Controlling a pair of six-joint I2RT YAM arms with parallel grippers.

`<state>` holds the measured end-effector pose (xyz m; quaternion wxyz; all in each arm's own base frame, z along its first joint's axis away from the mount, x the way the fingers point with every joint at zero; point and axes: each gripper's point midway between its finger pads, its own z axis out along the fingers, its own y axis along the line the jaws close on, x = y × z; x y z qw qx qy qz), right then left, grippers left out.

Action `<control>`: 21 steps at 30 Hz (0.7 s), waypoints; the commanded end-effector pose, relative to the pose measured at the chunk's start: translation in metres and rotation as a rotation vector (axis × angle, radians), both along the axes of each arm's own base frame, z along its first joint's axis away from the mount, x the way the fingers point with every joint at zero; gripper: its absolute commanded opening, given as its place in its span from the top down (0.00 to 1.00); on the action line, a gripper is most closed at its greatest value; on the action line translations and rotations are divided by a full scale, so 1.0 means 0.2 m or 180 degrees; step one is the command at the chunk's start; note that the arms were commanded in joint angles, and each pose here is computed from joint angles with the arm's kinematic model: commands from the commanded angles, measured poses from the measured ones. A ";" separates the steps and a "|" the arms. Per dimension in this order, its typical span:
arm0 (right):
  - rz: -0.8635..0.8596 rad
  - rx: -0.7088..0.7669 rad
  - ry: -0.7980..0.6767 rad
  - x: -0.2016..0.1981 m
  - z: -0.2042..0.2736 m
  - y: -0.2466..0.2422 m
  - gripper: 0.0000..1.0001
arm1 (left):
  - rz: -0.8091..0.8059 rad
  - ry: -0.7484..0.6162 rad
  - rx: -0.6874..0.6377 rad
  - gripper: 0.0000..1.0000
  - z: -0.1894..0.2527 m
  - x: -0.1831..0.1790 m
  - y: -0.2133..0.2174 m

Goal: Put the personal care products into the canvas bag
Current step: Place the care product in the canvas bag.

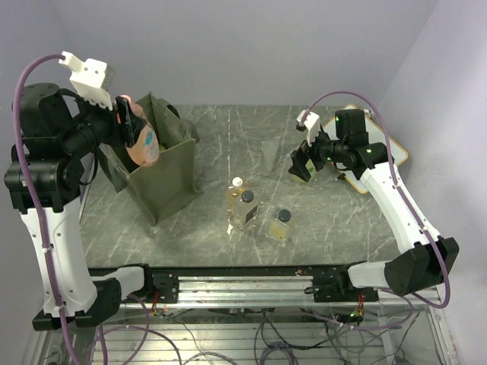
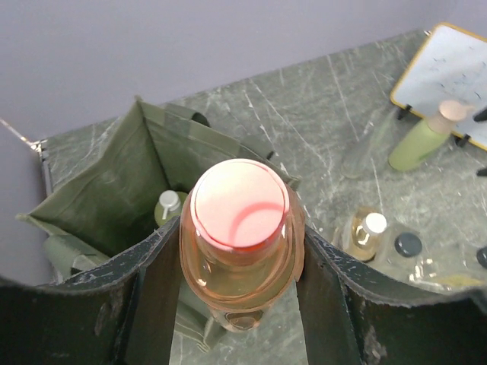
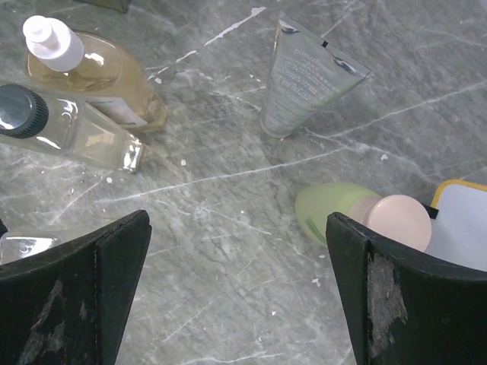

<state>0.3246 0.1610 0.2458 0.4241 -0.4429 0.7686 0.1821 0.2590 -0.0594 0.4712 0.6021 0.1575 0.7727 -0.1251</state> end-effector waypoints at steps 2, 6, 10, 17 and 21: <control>0.0096 0.0103 -0.0113 -0.03 0.09 0.03 0.00 | 0.0409 -0.0706 -0.0121 0.93 0.33 0.08 0.11; 0.0124 0.0133 -0.0126 -0.04 0.10 0.04 0.00 | 0.0631 -0.0644 -0.0090 0.93 0.31 0.17 0.18; 0.0140 0.0148 -0.0154 -0.06 0.11 0.04 0.00 | 0.0804 -0.0504 -0.0060 0.93 0.22 0.29 0.24; 0.0167 0.0142 -0.0196 -0.09 0.10 0.04 0.00 | 0.1042 -0.0309 -0.0078 0.93 0.04 0.49 0.32; 0.0189 0.0141 -0.0201 -0.11 0.10 0.04 0.00 | 0.1171 -0.0187 -0.0025 0.93 -0.09 0.57 0.36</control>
